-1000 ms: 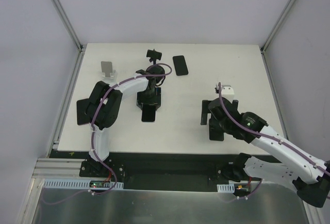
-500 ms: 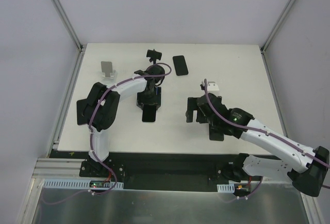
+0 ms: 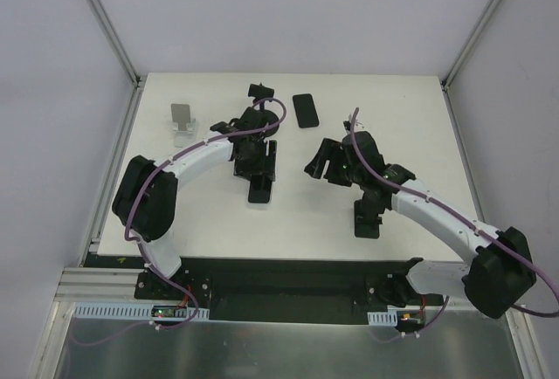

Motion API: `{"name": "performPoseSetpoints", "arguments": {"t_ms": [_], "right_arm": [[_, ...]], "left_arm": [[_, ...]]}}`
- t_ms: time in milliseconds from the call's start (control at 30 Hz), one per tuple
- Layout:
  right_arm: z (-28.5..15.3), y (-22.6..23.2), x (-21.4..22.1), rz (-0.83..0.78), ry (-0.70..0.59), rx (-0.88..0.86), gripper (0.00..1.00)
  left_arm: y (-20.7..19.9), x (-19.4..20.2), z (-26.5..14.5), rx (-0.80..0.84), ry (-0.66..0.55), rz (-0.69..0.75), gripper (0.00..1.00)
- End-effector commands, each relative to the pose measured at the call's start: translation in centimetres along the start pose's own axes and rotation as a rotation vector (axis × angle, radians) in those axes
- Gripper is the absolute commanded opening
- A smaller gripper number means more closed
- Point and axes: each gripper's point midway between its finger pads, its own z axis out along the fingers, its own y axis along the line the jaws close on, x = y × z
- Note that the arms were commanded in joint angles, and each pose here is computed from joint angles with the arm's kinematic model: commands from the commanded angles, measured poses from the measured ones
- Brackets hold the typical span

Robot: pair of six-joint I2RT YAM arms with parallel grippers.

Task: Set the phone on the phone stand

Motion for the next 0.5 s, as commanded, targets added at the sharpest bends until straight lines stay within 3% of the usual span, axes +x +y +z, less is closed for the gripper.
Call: {"name": "performPoseSetpoints", "arguments": {"t_ms": [0,133,467], "right_arm": [[1.4,3.8,-2.1,0.059,0.015,-0.181,0.77],[3.9,3.9,-2.3,0.097,0.072,-0.192,0.81],[7.3,5.6,-2.9,0.169,0.098,-0.262,0.7]], "left_arm": [[-3.2,-0.9,-2.9,0.18,-0.084,0.068,0.0],[-4.8,-1.2,-4.1,0.277,-0.129,0.095,0.0],[-6.6,-0.5,-5.2,0.374,-0.145,0.136,0.0]]}}
